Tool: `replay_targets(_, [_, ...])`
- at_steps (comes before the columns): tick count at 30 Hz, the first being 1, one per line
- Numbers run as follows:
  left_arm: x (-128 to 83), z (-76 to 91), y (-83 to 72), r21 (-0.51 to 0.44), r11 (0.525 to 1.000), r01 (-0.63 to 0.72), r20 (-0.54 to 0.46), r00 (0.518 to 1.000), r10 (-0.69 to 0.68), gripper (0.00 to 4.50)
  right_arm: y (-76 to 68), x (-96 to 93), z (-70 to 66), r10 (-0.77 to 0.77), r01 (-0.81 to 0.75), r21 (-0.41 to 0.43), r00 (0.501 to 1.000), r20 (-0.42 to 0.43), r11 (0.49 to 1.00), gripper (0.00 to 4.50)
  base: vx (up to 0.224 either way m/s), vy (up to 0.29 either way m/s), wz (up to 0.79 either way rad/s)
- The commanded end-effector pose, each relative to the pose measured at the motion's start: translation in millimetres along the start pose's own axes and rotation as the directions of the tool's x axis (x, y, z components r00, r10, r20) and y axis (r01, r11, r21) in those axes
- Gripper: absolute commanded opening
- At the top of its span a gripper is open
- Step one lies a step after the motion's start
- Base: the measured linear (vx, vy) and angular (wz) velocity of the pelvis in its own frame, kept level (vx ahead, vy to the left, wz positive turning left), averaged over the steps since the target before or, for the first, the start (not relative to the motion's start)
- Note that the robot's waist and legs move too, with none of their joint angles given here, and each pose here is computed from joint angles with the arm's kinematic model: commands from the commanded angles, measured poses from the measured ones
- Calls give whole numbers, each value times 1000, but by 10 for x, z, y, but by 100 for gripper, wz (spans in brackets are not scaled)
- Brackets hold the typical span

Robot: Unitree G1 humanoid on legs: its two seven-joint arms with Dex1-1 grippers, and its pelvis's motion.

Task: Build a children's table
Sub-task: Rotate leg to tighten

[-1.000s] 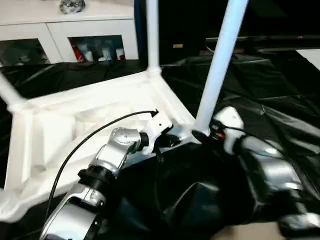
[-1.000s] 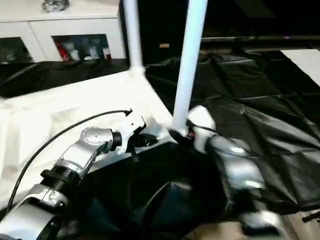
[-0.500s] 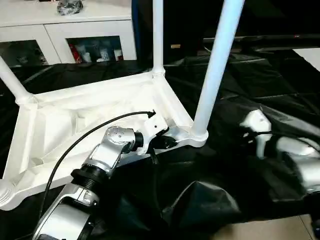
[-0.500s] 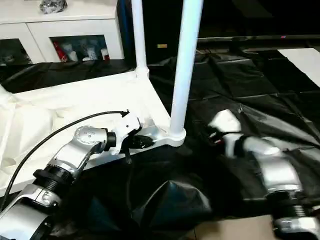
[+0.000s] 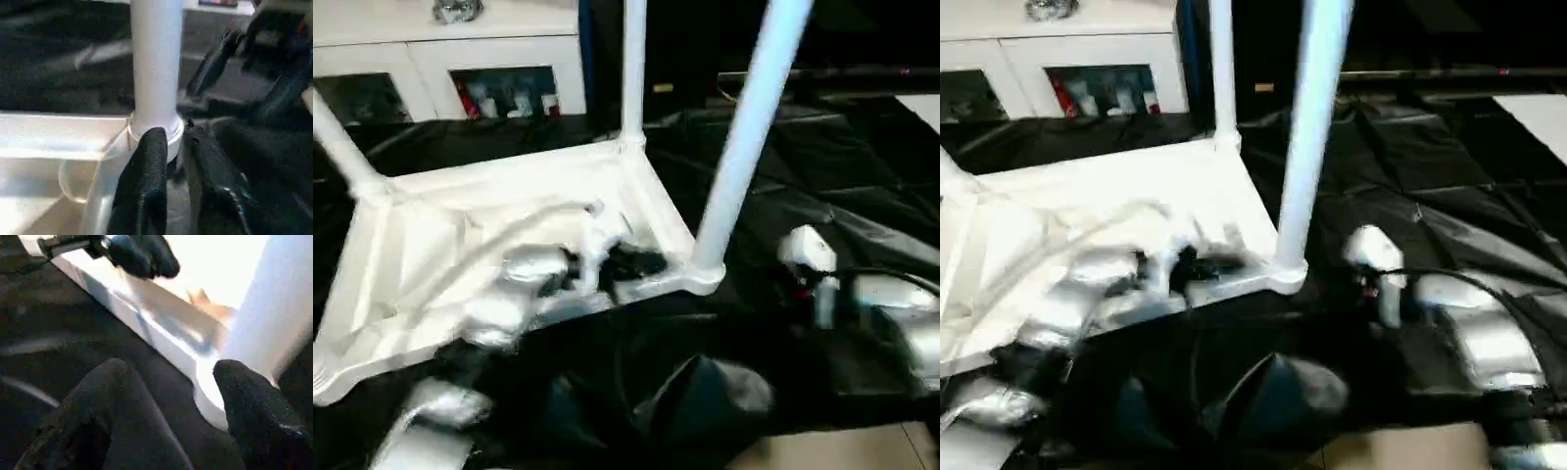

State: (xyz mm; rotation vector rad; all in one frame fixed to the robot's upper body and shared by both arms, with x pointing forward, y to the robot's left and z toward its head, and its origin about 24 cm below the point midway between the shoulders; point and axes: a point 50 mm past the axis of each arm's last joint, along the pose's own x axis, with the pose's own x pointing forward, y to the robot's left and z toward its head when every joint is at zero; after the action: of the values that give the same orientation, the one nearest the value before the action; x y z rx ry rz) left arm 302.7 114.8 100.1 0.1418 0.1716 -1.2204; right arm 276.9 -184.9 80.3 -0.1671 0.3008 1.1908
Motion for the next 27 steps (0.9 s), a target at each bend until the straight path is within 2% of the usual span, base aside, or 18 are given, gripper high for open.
replay_targets(1, [-166, -78, -75, -47, 999, 9, -24, 1000, -10, 105, 23, 96, 29, 11, -11, -9, 1000, 14, 1000, 328, 0, 0, 0])
replay_targets(2, [-356, -122, -162, -74, 997, 5, -52, 999, -9, 123, 64, 222, 21, 40, -40, 2, 999, 28, 999, 328, 0, 0, 0])
replay_targets(4, [-482, -137, -230, -101, 995, -2, -70, 998, -5, 133, 100, 300, 13, 64, -65, 9, 997, 32, 998, 328, 0, 0, 0])
replay_targets(5, [-482, -137, -230, -101, 995, -2, -70, 998, -5, 133, 100, 300, 13, 64, -65, 9, 997, 32, 998, 328, 0, 0, 0])
replay_targets(8, [-692, -179, -320, -131, 991, -38, -116, 993, 23, 166, 131, 454, 42, 76, -77, 5, 995, 60, 997, 328, 0, 0, 0])
replay_targets(9, [-817, -236, -344, -144, 986, -85, -164, 985, 61, 171, 124, 569, 76, 54, -55, 12, 995, 89, 998, 328, 0, 0, 0])
replay_targets(11, [-869, -272, -356, -152, 983, -105, -190, 979, 75, 187, 107, 624, 84, 29, -33, 32, 995, 99, 999, 328, 0, 0, 0])
replay_targets(12, [-990, -375, -393, -172, 975, -138, -261, 961, 90, 200, 73, 762, 105, -32, 25, 66, 992, 122, 998, 328, 0, 0, 0])
replay_targets(14, [-1078, -444, -422, -178, 971, -159, -320, 943, 96, 209, 41, 888, 136, -103, 92, 79, 984, 144, 993, 328, 0, 0, 0])
replay_targets(16, [-1160, -486, -445, -190, 964, -183, -372, 923, 102, 214, -20, 985, 183, -200, 180, 124, 963, 181, 976, 328, 0, 0, 0])
replay_targets(17, [-1160, -486, -445, -190, 964, -183, -372, 923, 102, 237, -20, 985, 183, -200, 180, 124, 963, 181, 976, 328, 0, 0, 0])
replay_targets(18, [-1187, -499, -441, -187, 961, -204, -391, 913, 118, 247, -52, 1021, 219, -249, 217, 162, 946, 207, 963, 328, 0, 0, 0])
replay_targets(19, [-1189, -501, -440, -186, 961, -206, -393, 912, 120, 251, -55, 1024, 222, -253, 221, 165, 944, 209, 961, 328, 0, 0, 0])
replay_targets(21, [-1211, -542, -403, -148, 957, -250, -426, 889, 166, 251, -148, 1056, 271, -369, 322, 215, 900, 234, 922, 328, 0, 0, 0])
replay_targets(22, [-1219, -567, -345, -114, 945, -308, -440, 868, 230, 258, -232, 1067, 293, -462, 401, 264, 856, 234, 877, 328, 0, 0, 0])
replay_targets(23, [-1219, -567, -345, -114, 945, -308, -440, 868, 230, 273, -232, 1067, 293, -462, 401, 264, 856, 234, 877, 328, 0, 0, 0])
replay_targets(26, [-1215, -579, -263, -73, 927, -369, -440, 846, 302, 294, -361, 1011, 283, -569, 497, 311, 793, 216, 810, 328, 0, 0, 0])
replay_targets(27, [-1212, -584, -254, -68, 925, -374, -445, 841, 307, 294, -434, 970, 263, -627, 554, 324, 754, 196, 767, 328, 0, 0, 0])
